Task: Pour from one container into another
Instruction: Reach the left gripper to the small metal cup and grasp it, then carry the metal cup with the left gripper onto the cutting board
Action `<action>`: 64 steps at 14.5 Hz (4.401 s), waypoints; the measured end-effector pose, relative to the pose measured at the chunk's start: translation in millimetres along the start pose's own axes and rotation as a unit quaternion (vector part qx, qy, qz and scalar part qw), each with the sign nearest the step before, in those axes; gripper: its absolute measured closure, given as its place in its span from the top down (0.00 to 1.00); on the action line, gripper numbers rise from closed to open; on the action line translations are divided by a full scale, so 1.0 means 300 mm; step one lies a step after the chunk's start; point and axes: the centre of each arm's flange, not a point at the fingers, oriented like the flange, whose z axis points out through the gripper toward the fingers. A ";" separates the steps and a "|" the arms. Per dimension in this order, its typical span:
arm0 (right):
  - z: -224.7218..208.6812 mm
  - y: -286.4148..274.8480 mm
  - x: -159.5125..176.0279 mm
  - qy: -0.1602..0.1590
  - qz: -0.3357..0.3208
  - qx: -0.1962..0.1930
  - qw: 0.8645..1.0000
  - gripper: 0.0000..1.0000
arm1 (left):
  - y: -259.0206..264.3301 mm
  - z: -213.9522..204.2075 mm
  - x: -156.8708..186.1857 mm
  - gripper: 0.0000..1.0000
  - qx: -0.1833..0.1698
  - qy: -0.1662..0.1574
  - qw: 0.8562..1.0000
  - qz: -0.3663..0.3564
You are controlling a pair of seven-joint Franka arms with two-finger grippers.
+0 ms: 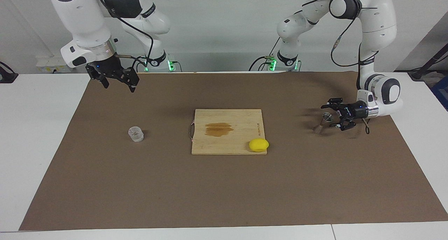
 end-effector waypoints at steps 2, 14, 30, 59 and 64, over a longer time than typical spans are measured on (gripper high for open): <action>0.000 0.000 0.000 0.000 0.000 0.000 1.000 1.00 | -0.001 0.007 0.001 1.00 -0.002 0.000 1.000 0.006; 0.000 0.000 0.000 0.000 0.000 0.000 1.000 1.00 | -0.001 0.002 -0.001 0.86 0.001 -0.001 1.000 0.017; 0.000 0.000 0.000 0.000 0.000 0.000 1.000 1.00 | -0.002 -0.013 0.002 0.51 0.008 -0.001 1.000 0.019; 0.000 0.000 0.000 0.000 0.000 0.000 1.000 1.00 | 0.338 1.518 0.175 0.51 0.077 0.059 0.994 -0.049; 0.000 0.000 0.000 0.000 0.000 0.000 1.000 1.00 | 0.392 1.565 0.120 0.51 0.117 0.015 0.993 0.002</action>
